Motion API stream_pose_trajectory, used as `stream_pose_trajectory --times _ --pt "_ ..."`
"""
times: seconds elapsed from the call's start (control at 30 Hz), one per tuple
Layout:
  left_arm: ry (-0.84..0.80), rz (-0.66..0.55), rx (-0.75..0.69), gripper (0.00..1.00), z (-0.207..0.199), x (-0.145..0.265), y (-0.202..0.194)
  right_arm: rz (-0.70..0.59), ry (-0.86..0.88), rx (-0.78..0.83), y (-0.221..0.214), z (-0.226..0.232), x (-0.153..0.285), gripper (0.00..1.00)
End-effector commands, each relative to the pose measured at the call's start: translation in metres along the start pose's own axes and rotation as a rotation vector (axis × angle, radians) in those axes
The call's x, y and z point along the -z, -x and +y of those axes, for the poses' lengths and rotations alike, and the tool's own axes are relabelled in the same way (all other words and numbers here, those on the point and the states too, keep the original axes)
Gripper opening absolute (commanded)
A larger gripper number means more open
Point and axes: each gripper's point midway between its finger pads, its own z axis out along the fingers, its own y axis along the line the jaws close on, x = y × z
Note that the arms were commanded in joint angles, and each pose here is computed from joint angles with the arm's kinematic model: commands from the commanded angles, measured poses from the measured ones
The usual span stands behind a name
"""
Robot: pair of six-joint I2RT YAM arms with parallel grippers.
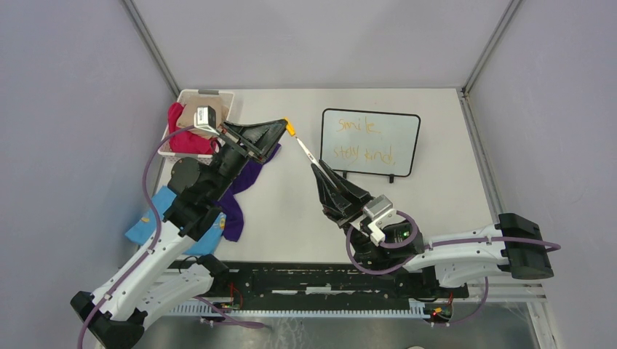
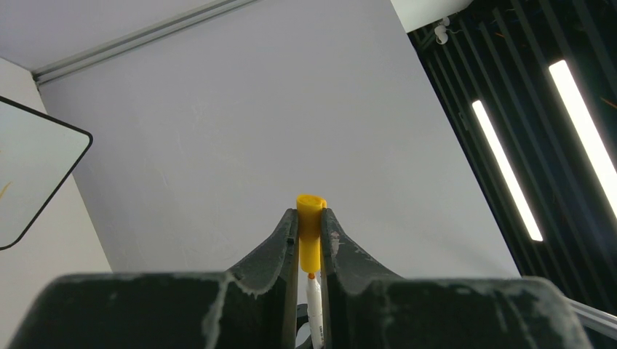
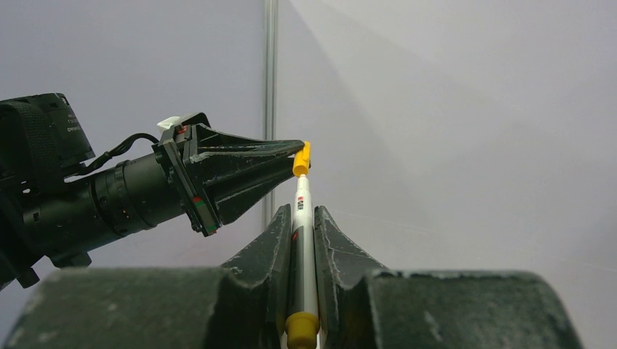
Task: Write a sentence on the whiteboard
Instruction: Close the whiteboard marker at the center of the board.
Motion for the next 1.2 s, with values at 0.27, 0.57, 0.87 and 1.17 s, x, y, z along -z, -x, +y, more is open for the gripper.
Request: stream_pose_trajectory --times 0.27,0.57,0.87,1.17 --pt "-0.062 0.021 -0.047 0.02 -0.021 0.0 -0.002 -0.051 -0.034 -0.055 0.021 -0.009 -0.006 0.0" --pt "-0.06 0.028 -0.046 0.02 -0.019 0.001 -0.004 -0.051 -0.035 -0.053 0.02 -0.008 -0.007 0.0" --pt "-0.063 0.036 -0.046 0.02 -0.02 0.001 -0.006 -0.051 -0.037 -0.053 0.02 -0.008 -0.007 0.0" --pt "-0.074 0.07 -0.047 0.02 -0.021 0.002 -0.013 -0.051 -0.047 -0.046 0.02 -0.009 -0.008 0.0"
